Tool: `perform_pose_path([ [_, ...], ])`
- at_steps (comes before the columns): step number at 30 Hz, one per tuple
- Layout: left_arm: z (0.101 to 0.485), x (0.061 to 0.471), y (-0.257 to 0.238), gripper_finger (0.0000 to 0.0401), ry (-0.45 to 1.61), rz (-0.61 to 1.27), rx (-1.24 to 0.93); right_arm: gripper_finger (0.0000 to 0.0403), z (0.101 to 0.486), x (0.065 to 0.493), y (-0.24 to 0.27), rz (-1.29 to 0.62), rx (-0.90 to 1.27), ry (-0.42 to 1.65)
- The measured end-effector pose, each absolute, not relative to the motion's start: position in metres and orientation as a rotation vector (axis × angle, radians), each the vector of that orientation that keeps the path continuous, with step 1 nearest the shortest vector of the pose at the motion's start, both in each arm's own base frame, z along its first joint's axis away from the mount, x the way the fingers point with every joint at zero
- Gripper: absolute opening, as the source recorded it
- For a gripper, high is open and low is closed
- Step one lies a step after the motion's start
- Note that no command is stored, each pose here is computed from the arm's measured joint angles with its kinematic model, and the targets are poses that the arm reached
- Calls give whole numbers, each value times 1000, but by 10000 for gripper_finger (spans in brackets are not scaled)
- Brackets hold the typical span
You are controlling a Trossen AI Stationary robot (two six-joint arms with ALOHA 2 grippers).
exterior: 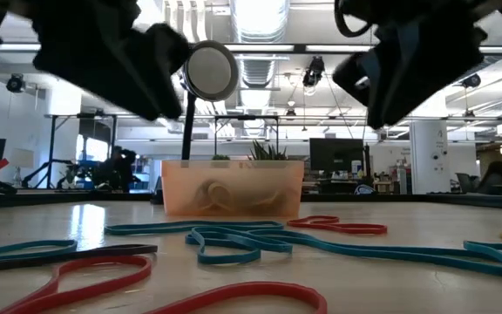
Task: Pick and place rubber bands into bin
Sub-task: Put the blue rubberband into the orange bin
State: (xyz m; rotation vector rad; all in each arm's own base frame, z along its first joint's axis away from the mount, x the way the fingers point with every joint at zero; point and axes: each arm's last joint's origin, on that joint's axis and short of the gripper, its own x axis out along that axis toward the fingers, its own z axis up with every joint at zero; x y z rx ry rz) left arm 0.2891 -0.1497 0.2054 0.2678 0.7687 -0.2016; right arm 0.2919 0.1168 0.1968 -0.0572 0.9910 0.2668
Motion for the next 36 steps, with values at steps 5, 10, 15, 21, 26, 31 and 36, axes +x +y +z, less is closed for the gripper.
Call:
perform_pose_path([
  [5,208,293,-145,123,772,-245,271,64,180,280,118,163,-27,1043],
  [10,202,300,-140,123,775,-261,259,65,167,271,116,103,-25,1077],
  [15,186,317,-142,123,833,-286,248,64,168,267,114,82,-15,1073],
  [21,169,339,-145,123,931,-310,249,59,176,262,112,72,-18,1036],
  [26,165,350,-143,123,969,-322,203,59,179,257,112,67,0,1034],
  [31,160,359,-144,123,979,-360,158,59,177,255,112,66,-1,1039],
  [36,155,359,-142,123,1004,-354,158,58,175,254,111,63,-3,1044],
])
